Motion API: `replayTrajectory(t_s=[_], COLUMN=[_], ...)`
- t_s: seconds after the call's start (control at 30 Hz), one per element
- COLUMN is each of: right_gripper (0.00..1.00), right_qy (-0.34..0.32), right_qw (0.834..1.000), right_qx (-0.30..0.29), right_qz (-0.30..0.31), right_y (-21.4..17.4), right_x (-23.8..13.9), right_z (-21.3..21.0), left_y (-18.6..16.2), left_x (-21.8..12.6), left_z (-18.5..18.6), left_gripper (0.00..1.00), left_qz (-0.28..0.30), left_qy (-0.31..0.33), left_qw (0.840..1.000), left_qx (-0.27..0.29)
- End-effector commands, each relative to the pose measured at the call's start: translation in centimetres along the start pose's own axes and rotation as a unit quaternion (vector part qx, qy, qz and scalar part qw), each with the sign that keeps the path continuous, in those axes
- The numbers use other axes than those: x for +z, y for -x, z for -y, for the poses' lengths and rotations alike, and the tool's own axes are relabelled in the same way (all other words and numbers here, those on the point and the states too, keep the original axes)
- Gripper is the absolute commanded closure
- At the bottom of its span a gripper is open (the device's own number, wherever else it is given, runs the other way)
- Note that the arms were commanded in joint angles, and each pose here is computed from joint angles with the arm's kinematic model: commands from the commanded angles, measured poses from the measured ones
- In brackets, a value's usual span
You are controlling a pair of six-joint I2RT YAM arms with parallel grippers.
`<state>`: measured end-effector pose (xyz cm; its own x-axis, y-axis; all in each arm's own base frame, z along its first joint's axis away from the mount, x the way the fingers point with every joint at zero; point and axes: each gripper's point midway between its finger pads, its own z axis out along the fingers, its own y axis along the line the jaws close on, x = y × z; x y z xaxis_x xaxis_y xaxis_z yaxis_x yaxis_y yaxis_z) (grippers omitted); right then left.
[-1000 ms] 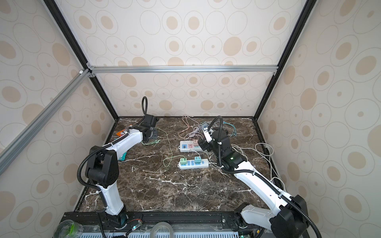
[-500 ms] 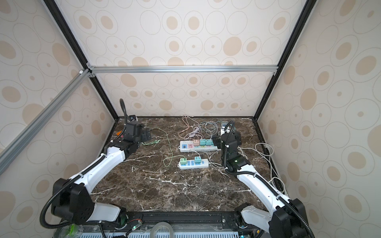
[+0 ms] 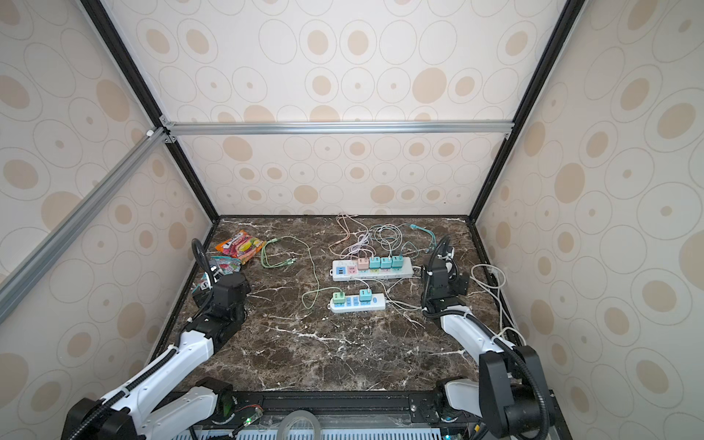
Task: Insert the plug
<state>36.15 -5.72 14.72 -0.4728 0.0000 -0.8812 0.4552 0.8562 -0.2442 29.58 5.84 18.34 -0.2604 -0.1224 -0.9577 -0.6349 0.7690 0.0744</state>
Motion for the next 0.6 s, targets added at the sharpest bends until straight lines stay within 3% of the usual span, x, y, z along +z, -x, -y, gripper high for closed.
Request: replayTrajectory(t_s=[0.0,0.13,0.23,0.37,0.5,0.57], right_gripper=[0.0,0.0,0.0,0.0,0.0,0.0], right_qy=[0.072,0.114,0.176,0.213,0.244,0.239], right_qw=[0.997,0.991,0.983,0.975,0.965,0.97], right_qx=[0.021,0.056,0.031,0.022,0.016,0.003], right_qz=[0.017,0.037,0.043,0.061,0.095,0.044], right_y=[-0.5,-1.0,-1.9,-3.0,-3.2,-3.9], right_x=[1.1,1.5,1.5,1.4,1.2,1.9], right_z=[-1.8,-2.9,-5.1,-6.6,-7.8,-7.9], left_y=[1.3,0.5,-0.1,-0.5,-1.2,-1.5], left_x=[-0.3,-0.2,0.2,1.2,2.4,2.8], left_z=[-3.2,-4.0,-3.9,-2.1,-0.1,1.1], left_gripper=[0.01,0.02,0.02,0.02,0.02,0.02], left_qz=[0.059,0.072,0.079,0.104,0.094,0.092], left_qy=[0.074,0.08,0.076,0.007,-0.03,-0.056], left_qw=[0.995,0.994,0.994,0.994,0.995,0.994], left_qx=[-0.04,-0.032,-0.028,-0.021,0.0,0.015])
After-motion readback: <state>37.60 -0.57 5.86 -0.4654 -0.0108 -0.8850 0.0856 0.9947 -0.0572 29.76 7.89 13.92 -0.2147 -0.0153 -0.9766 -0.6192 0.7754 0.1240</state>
